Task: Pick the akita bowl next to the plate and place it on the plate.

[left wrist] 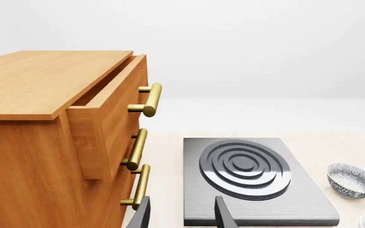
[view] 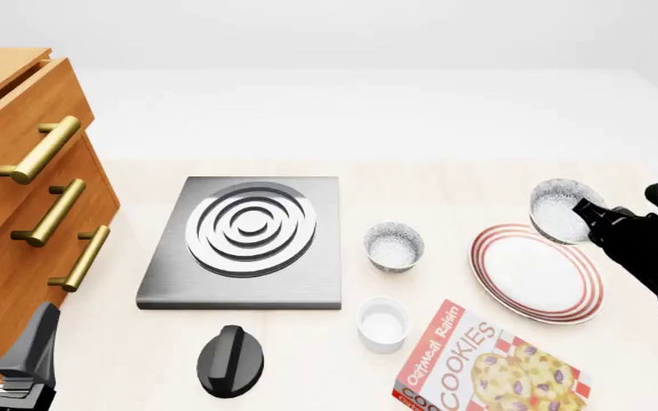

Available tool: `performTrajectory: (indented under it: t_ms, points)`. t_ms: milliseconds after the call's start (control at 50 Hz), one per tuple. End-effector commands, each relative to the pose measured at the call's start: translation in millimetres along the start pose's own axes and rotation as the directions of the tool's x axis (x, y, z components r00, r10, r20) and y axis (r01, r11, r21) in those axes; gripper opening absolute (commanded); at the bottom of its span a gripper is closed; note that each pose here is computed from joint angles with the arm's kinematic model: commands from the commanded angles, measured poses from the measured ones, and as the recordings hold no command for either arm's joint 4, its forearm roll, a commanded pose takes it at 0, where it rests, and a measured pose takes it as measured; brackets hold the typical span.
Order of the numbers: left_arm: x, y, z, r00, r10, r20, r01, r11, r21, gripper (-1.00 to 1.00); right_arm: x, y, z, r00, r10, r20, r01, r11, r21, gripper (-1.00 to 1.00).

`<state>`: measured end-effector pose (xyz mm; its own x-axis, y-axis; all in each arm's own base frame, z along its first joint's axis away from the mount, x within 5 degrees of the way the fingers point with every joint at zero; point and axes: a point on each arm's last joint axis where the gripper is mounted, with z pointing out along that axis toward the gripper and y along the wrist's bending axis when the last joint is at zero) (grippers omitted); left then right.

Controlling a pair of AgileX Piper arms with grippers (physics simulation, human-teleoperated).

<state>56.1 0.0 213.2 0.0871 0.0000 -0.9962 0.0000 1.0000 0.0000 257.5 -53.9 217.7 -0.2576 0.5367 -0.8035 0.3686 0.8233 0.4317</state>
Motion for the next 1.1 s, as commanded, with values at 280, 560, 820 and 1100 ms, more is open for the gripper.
performTrajectory:
  t_ms: [280, 560, 820, 1100]
  points:
    - [0.0, 0.0, 0, 1.000, 0.000, 0.000, 0.000, 1.000, 0.000, 1.00, 18, -10, 5, 1.000, -0.005, -0.020, 0.005, 1.000, 0.013, -1.00]
    - [0.0, 0.0, 0, 1.000, 0.000, 0.000, 0.000, 1.000, 0.000, 1.00, 32, -18, 12, 0.999, -0.011, -0.047, 0.013, 0.999, 0.029, -1.00]
    - [0.0, 0.0, 0, 1.000, 0.000, 0.000, 0.000, 1.000, 0.000, 1.00, 41, -25, 18, 0.998, -0.014, -0.066, 0.017, 0.999, 0.045, -1.00]
    - [0.0, 0.0, 0, 1.000, 0.000, 0.000, 0.000, 1.000, 0.000, 1.00, 47, -30, 25, 0.996, -0.021, -0.082, 0.025, 0.998, 0.059, -1.00]
